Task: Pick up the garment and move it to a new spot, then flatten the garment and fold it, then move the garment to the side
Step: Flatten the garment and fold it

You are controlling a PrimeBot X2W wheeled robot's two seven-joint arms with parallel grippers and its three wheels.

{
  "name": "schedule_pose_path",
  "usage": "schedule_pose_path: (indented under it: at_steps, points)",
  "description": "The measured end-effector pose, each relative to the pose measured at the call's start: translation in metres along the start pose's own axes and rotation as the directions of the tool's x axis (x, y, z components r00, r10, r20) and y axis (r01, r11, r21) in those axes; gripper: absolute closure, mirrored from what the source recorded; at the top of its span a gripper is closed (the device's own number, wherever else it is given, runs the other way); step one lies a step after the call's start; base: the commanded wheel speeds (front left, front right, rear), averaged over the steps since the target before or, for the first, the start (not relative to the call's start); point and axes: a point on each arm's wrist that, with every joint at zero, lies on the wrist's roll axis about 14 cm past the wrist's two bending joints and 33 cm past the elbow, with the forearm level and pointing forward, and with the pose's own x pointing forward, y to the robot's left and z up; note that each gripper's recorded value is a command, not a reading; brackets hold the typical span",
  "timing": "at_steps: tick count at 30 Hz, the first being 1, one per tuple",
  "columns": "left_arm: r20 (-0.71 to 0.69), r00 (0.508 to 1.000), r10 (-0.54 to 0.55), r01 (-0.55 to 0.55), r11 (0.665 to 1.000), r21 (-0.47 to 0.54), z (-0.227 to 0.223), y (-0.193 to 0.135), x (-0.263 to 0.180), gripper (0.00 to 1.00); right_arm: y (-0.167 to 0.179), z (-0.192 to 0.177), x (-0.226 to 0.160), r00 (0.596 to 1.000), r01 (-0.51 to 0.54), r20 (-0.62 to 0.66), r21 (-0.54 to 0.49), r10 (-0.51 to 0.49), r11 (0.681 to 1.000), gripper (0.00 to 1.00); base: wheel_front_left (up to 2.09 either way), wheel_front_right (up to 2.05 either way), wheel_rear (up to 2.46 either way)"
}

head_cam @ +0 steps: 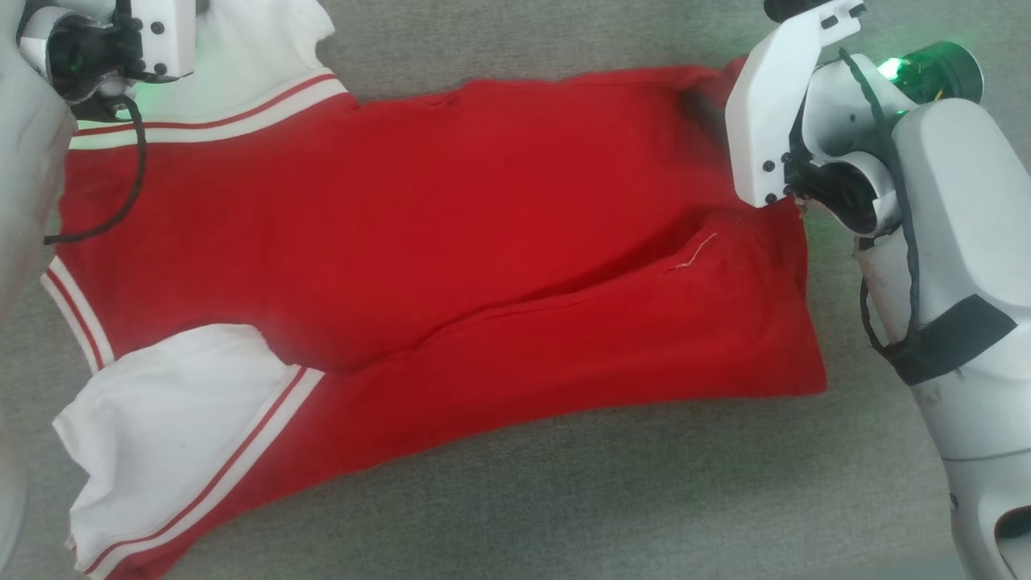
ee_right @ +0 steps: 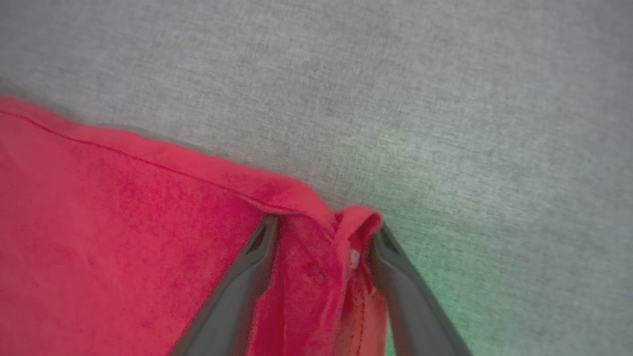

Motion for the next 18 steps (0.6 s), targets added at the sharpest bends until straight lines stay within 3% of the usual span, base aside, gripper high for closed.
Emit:
schedule_pose_path:
  at_steps: [1, 9, 18]
  points:
    - [0.007, 1.000, 0.000, 0.000, 1.000, -0.004, 0.001, 0.000, -0.001, 1.00, 0.001, 0.001, 0.000, 1.000, -0.001, -0.002, -0.008, 0.001, 1.000, 1.00, 0.00, 0.00, 0.00]
    - [0.015, 1.000, -0.007, 0.008, 1.000, -0.012, 0.001, -0.004, -0.026, 1.00, 0.006, 0.009, -0.010, 0.998, -0.013, 0.063, -0.019, 0.015, 1.000, 1.00, 0.00, 0.00, 0.00]
    - [0.043, 0.999, 0.009, -0.010, 1.000, 0.020, 0.008, -0.007, -0.084, 1.00, 0.006, 0.021, -0.040, 0.984, -0.011, 0.180, -0.014, 0.013, 1.000, 1.00, 0.00, 0.00, 0.00]
